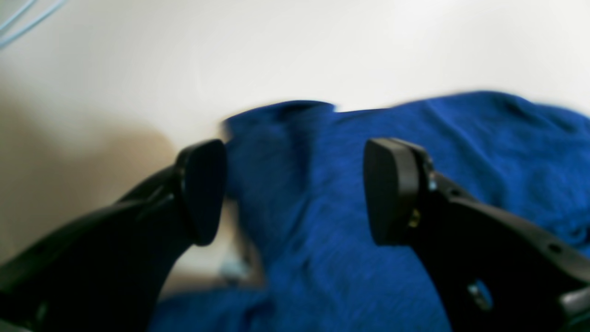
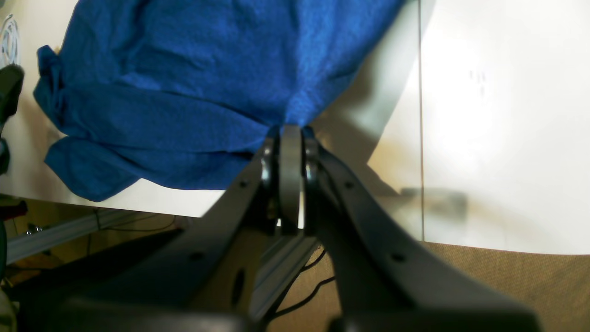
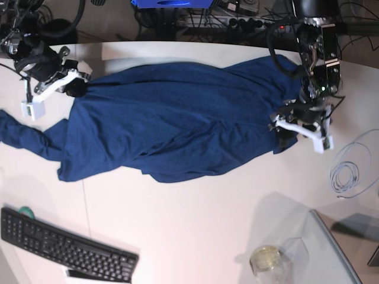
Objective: Layout the t-shirt on the table in an organized manner, then fold the t-shirt properly
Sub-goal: 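Regrasp the shirt edge with the left gripper beside the right gripper's hold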
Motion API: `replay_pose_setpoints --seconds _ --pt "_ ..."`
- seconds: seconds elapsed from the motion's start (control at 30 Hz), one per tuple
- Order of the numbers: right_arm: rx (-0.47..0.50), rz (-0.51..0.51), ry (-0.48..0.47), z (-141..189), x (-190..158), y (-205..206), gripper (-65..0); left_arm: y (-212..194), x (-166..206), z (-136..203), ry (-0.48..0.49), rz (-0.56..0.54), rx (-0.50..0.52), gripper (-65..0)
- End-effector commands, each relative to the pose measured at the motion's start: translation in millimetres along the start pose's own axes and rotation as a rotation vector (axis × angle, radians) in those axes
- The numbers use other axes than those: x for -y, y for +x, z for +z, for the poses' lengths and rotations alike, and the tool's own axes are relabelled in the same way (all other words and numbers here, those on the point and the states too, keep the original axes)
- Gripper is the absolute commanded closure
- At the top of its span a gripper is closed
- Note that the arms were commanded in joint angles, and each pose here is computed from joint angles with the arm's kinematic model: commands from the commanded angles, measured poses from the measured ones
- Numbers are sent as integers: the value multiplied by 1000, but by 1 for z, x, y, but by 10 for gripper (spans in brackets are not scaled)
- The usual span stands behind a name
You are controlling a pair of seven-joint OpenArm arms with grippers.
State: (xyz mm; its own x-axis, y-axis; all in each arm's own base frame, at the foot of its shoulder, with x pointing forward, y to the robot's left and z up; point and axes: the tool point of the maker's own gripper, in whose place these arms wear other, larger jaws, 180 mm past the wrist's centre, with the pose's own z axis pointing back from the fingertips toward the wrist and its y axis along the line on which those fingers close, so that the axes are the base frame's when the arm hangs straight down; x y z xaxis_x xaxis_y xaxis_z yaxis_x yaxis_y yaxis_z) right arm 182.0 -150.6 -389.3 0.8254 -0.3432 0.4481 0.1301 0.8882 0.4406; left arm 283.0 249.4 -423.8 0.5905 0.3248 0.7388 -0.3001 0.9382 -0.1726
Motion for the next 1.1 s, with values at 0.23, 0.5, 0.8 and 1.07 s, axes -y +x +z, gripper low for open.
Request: replay_pose_setpoints --seconds 0.23,0.5,0.8,1.07 --pt "21 19 10 3 -2 6 -2 -21 -22 15 56 165 14 -337" --pt "22 18 11 3 -3 6 -2 -33 -15 -6 36 199 -35 -314" --pt "22 22 7 3 -1 7 -2 -38 -15 -14 39 208 -58 -72" --pt "50 26 22 1 -7 18 -2 35 4 15 -21 73 83 0"
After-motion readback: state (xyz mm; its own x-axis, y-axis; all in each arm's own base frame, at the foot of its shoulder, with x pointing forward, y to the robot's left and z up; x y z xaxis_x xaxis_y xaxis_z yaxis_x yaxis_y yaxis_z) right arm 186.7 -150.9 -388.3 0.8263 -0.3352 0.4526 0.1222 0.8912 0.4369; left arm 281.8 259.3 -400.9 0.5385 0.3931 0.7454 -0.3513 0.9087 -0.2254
